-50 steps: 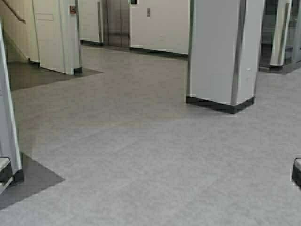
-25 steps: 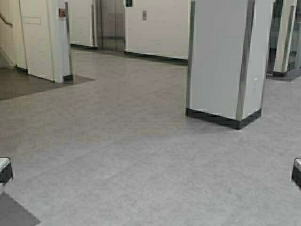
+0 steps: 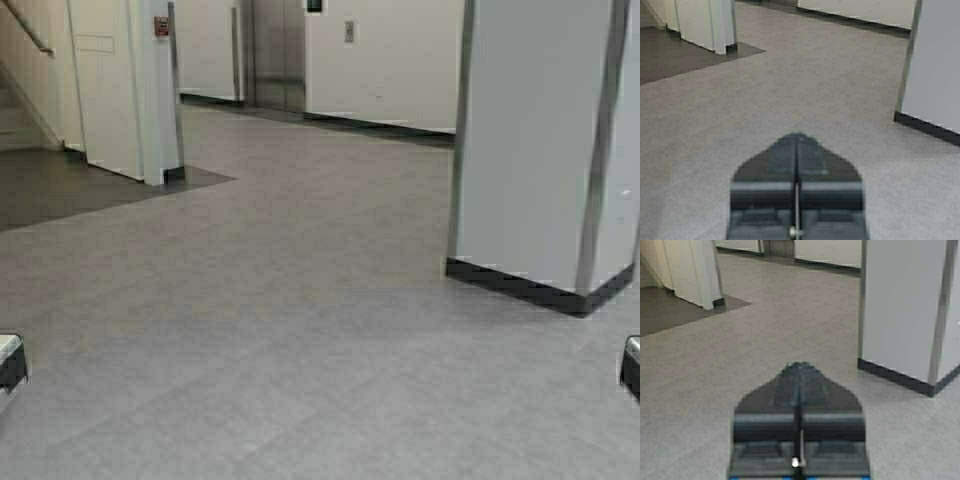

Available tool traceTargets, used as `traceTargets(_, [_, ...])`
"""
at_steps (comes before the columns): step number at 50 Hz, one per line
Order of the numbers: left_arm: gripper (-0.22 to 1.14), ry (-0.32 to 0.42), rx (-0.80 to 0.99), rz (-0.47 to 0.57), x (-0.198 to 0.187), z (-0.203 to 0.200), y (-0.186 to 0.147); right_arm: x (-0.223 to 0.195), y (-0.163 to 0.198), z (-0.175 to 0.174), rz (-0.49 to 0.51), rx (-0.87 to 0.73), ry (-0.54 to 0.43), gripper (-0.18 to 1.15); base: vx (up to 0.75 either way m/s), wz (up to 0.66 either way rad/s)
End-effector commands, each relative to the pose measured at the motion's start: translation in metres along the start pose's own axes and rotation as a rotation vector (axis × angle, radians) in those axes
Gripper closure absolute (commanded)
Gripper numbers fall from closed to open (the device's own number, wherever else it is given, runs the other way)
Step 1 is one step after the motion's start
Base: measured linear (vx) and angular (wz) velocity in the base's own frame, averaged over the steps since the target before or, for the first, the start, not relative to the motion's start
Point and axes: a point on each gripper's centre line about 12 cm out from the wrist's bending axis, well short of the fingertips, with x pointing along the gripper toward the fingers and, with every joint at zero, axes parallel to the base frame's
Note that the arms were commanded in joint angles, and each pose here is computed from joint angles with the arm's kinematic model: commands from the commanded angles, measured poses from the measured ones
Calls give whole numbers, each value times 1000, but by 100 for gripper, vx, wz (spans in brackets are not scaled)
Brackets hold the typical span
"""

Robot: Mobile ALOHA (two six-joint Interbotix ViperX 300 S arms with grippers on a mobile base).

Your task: Navigate to elevator, push the call button, then enter the elevator

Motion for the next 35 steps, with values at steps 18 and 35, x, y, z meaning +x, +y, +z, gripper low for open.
traceTargets(18, [89, -46, -10, -2, -7, 8, 0, 1, 9, 3, 45, -5, -12, 92, 88, 6])
traceTargets(35, [89, -49, -6, -2, -3, 11, 0, -4, 9, 6, 46, -3, -33, 92, 90, 15])
